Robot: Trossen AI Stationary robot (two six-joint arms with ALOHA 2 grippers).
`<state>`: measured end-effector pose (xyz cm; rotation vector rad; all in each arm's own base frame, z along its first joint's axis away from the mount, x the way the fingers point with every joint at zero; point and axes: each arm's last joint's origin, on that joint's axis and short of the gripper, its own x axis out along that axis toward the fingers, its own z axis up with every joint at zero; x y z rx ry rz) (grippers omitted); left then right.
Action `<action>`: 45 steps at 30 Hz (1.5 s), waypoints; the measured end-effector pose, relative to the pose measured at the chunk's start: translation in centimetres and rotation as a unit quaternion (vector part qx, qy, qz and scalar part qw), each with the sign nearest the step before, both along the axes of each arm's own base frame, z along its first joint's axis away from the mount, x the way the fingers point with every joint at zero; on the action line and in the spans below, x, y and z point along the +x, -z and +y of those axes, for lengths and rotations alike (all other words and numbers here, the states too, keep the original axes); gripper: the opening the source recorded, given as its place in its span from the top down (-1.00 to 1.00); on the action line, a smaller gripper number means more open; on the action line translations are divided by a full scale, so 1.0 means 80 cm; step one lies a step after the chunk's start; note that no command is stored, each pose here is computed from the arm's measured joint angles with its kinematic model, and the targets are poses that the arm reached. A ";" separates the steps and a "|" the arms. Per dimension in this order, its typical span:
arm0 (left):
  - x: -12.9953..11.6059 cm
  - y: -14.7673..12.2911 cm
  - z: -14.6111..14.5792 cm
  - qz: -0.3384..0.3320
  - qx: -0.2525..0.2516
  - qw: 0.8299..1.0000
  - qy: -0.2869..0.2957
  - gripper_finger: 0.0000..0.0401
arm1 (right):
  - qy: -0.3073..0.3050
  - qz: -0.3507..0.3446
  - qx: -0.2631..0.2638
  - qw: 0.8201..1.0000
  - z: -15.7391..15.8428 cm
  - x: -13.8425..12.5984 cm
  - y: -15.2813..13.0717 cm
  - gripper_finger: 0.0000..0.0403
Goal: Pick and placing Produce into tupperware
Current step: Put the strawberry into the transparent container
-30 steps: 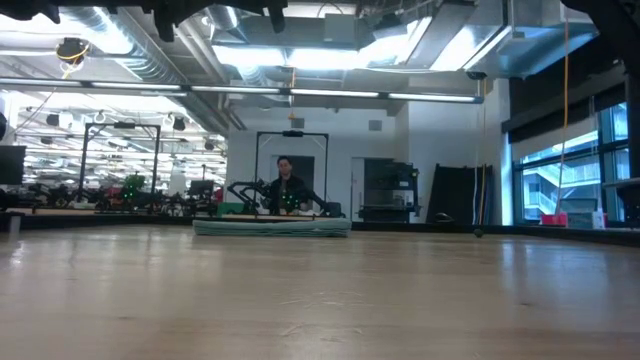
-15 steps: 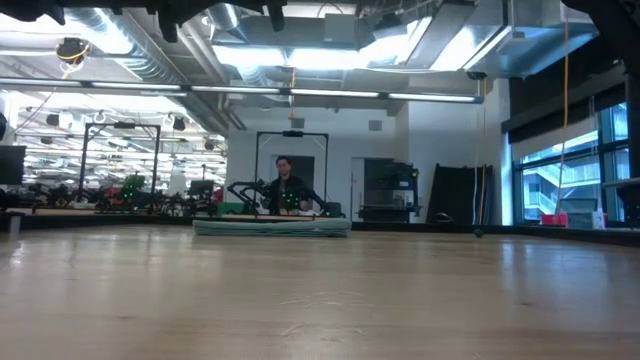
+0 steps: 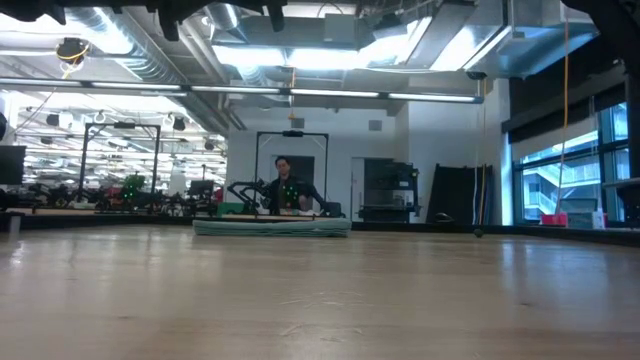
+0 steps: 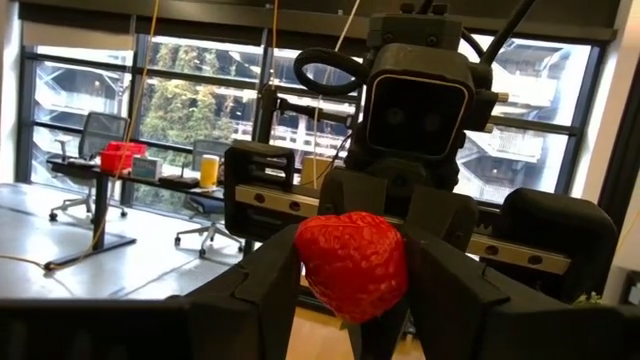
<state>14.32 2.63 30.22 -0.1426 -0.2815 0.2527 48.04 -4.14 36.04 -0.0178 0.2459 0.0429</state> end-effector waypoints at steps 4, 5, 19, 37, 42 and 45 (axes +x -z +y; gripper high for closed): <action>0.000 0.000 0.000 0.000 0.002 1.000 0.001 0.21 | 0.000 0.000 0.000 1.000 0.000 0.000 0.000 1.00; 0.000 0.000 0.000 0.001 0.002 1.000 0.000 0.22 | 0.000 0.001 0.000 1.000 0.000 0.000 0.000 1.00; 0.000 0.000 0.000 0.001 0.011 1.000 -0.001 0.30 | 0.002 0.006 0.008 1.000 0.000 0.000 0.001 1.00; -0.003 -0.004 -0.002 -0.009 0.021 1.000 0.013 0.35 | -0.005 0.024 0.020 0.999 0.001 -0.002 0.005 0.42; -0.006 -0.002 -0.005 -0.002 0.014 0.999 0.049 0.34 | 0.005 0.142 0.037 0.989 -0.006 -0.014 0.031 0.15; -0.011 0.002 -0.008 0.018 -0.010 0.996 0.082 0.30 | 0.018 0.247 0.050 0.968 -0.016 -0.031 0.052 0.04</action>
